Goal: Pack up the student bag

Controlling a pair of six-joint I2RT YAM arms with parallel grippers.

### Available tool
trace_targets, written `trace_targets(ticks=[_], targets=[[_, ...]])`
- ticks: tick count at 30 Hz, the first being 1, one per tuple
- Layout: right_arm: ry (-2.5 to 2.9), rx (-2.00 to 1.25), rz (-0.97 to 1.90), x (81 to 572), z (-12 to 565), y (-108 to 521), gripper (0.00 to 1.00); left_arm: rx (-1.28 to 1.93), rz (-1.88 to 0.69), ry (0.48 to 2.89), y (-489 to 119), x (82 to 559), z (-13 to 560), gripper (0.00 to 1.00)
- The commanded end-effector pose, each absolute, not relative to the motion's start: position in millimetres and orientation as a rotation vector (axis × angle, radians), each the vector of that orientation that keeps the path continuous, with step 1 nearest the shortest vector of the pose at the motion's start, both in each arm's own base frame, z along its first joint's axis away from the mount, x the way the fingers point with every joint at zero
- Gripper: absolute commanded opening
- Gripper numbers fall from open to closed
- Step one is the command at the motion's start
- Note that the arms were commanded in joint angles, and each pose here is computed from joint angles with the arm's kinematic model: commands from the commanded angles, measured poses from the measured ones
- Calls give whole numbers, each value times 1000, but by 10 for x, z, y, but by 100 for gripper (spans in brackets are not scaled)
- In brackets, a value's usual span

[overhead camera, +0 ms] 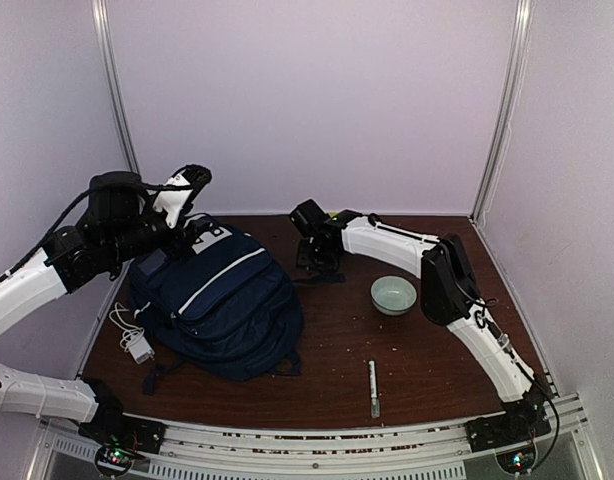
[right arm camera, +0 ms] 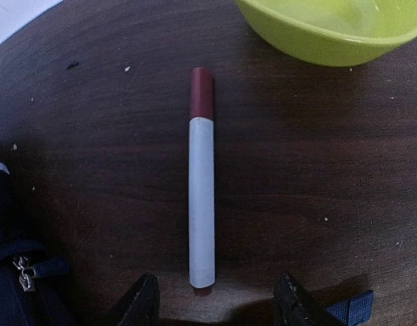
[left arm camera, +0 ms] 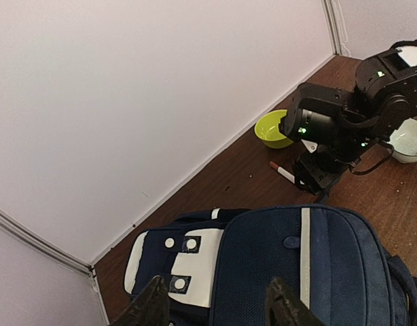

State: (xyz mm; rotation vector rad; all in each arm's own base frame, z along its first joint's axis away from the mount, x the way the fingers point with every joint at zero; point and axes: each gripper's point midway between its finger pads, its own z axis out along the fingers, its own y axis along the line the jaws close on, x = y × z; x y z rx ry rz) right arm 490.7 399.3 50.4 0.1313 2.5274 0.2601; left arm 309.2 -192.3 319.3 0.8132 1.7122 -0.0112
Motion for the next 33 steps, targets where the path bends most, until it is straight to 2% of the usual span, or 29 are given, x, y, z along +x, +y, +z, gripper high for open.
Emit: trace_targets(ticks=[1,8,17,22,29,33], targets=[[2501,360,412,5028,720,3939,57,792,-16,1675,-1915,3115,3333,51],[2458,595,559,5279,692,3813,43,788,-18,1667,-1904,3099,3361,52],[2416,627,554,5256,732,3892,40,788,-16,1664,-1902,3097,3361,52],[2422,685,651,5140,688,4106,39,786,-14,1660,-1892,3090,3370,52],[2385,827,646,5157,669,4031,39,776,-18,1640,-1856,3038,3425,53],[2367,872,623,5095,671,4048,36,767,-18,1625,-1831,3010,3469,53]])
